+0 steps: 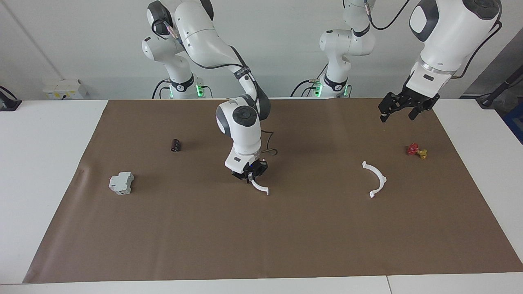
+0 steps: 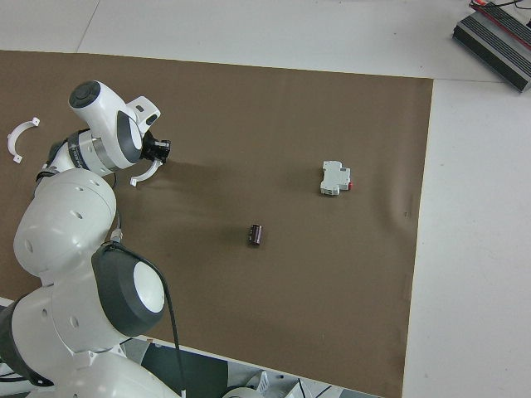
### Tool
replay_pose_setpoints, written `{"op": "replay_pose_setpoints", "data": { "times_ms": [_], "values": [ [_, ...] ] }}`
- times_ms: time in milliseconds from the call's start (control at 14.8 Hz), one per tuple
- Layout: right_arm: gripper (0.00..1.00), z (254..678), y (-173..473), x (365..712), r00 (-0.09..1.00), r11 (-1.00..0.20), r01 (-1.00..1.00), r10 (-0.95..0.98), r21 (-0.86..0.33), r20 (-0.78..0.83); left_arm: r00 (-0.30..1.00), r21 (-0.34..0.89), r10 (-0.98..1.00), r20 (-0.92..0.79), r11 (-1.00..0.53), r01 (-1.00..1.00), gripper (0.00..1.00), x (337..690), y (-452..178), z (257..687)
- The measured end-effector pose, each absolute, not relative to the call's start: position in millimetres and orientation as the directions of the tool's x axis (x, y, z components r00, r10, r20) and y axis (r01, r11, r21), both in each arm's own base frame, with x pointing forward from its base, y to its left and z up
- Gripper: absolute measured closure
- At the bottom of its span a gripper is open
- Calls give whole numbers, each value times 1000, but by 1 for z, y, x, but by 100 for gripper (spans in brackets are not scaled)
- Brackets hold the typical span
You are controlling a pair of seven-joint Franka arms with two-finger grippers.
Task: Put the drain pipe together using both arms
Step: 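Carry the clamp half toward the table centre and set it down, then retract the right gripper while the left gripper reaches the other clamp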
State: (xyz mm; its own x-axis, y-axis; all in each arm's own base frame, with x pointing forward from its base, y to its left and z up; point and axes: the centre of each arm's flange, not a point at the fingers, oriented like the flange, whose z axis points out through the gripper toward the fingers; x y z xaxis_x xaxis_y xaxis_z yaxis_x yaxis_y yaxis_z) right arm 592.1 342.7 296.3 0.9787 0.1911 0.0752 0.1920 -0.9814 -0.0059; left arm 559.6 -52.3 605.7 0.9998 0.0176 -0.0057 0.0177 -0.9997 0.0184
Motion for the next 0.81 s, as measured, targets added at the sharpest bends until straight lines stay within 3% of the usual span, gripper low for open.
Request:
{"op": "replay_pose_setpoints", "data": {
  "times_ms": [813],
  "values": [
    [79,290,344,588,981,-982,188,188,2,55,1000,18,18,-6,-1000,18,0,560,-52,606]
  ]
}}
